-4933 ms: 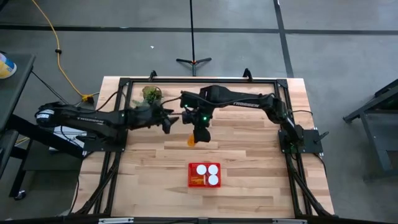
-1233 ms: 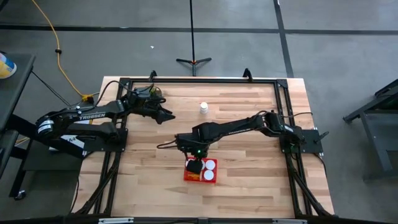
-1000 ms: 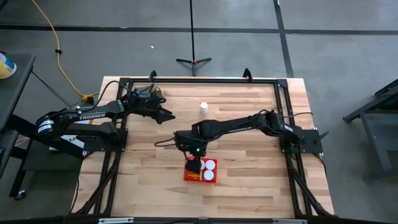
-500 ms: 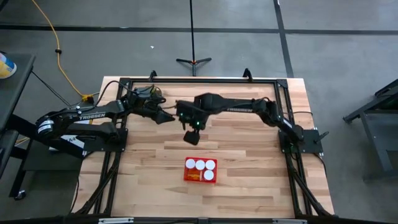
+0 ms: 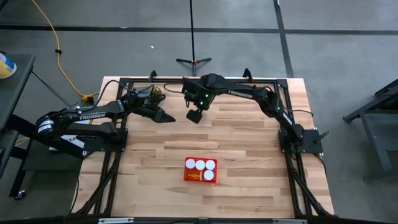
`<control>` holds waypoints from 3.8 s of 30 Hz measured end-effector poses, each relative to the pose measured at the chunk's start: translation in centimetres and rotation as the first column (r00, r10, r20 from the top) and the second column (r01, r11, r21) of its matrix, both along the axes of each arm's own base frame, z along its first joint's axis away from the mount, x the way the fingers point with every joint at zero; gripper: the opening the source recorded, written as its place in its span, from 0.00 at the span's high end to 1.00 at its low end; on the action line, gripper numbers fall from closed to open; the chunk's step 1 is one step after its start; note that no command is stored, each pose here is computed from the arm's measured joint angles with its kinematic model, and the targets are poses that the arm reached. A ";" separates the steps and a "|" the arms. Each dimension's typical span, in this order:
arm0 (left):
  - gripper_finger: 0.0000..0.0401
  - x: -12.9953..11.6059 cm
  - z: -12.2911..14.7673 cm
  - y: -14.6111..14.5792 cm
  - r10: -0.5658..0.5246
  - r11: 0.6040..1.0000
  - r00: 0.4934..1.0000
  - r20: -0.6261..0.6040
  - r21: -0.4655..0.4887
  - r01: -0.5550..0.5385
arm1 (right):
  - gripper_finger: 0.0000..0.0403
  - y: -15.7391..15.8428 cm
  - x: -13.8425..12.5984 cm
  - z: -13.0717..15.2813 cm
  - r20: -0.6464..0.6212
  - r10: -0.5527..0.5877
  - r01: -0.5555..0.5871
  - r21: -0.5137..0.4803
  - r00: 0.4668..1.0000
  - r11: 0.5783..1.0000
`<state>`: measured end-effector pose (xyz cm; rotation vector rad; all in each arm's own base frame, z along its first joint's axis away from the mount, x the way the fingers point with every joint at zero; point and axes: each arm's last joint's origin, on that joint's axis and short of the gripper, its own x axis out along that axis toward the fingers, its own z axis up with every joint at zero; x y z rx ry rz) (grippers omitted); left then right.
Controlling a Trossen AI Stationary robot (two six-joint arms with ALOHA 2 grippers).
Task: Pick and place pill bottles into a basket
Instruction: Put the white pill bottle into the red bin
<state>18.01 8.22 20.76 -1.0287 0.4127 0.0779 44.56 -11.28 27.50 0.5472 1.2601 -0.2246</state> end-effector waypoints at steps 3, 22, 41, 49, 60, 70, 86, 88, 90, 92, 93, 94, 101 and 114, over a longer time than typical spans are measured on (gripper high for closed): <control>0.23 0.0 0.0 0.0 0.006 1.000 1.000 0.000 -0.013 -0.006 | 0.23 -1.4 -0.4 0.0 -0.009 -0.034 0.034 -0.017 0.999 0.999; 0.23 0.0 0.0 0.1 0.058 0.998 0.998 -0.010 -0.022 -0.058 | 0.17 -4.6 -1.7 -0.1 -0.070 -0.113 0.100 -0.169 0.991 0.981; 0.23 0.0 0.0 0.2 0.063 0.998 0.998 -0.011 -0.011 -0.063 | 0.18 -5.4 -1.7 -0.1 -0.072 -0.065 0.042 -0.278 0.995 0.960; 0.23 0.0 0.0 0.2 0.065 0.998 0.998 -0.010 0.010 -0.065 | 0.17 -5.5 -1.5 0.0 -0.034 -0.192 0.176 -0.275 0.981 0.945; 0.23 0.0 0.0 0.2 0.058 0.998 0.998 -0.008 0.011 -0.058 | 0.01 -5.1 -1.1 -4.7 -0.256 -0.171 0.129 -0.174 0.951 0.976; 0.23 0.0 0.0 0.1 0.049 0.999 0.999 -0.005 0.008 -0.049 | 0.01 -5.5 -0.6 -5.6 -0.235 -0.165 0.128 -0.166 0.958 0.978; 0.23 0.0 0.0 0.1 0.049 0.999 0.999 -0.008 0.003 -0.049 | 0.01 -6.1 0.9 -9.5 -0.228 -0.130 0.107 -0.114 0.965 0.988; 0.23 0.0 0.0 0.1 0.049 0.999 0.999 -0.008 0.003 -0.049 | 0.01 -6.2 1.1 -10.0 -0.226 -0.125 0.101 -0.112 0.966 0.989; 0.23 0.0 0.0 0.1 0.049 0.999 0.999 -0.012 0.001 -0.049 | 0.01 -6.2 1.2 -10.4 -0.226 -0.119 0.100 -0.095 0.967 0.990; 0.23 0.0 0.0 0.1 0.048 0.999 0.999 -0.013 0.000 -0.048 | 0.02 -6.2 1.2 -10.6 -0.226 -0.114 0.099 -0.077 0.968 0.992; 0.23 0.0 0.0 0.1 0.049 0.999 0.999 -0.013 0.000 -0.049 | 0.02 -6.2 1.2 -10.8 -0.228 -0.112 0.098 -0.071 0.967 0.993; 0.23 0.0 0.0 0.1 0.048 0.999 0.999 -0.013 0.000 -0.048 | 0.03 -6.2 1.3 -10.9 -0.231 -0.111 0.097 -0.069 0.967 0.993; 0.23 0.0 0.0 0.1 0.048 0.999 0.999 -0.013 -0.001 -0.048 | 0.09 -6.6 1.3 -11.0 -0.211 -0.108 0.094 -0.077 0.972 0.993; 0.23 0.0 0.0 0.1 0.050 0.999 0.999 -0.013 -0.004 -0.050 | 0.32 -7.1 1.2 -11.0 -0.212 -0.117 0.103 -0.076 0.970 0.992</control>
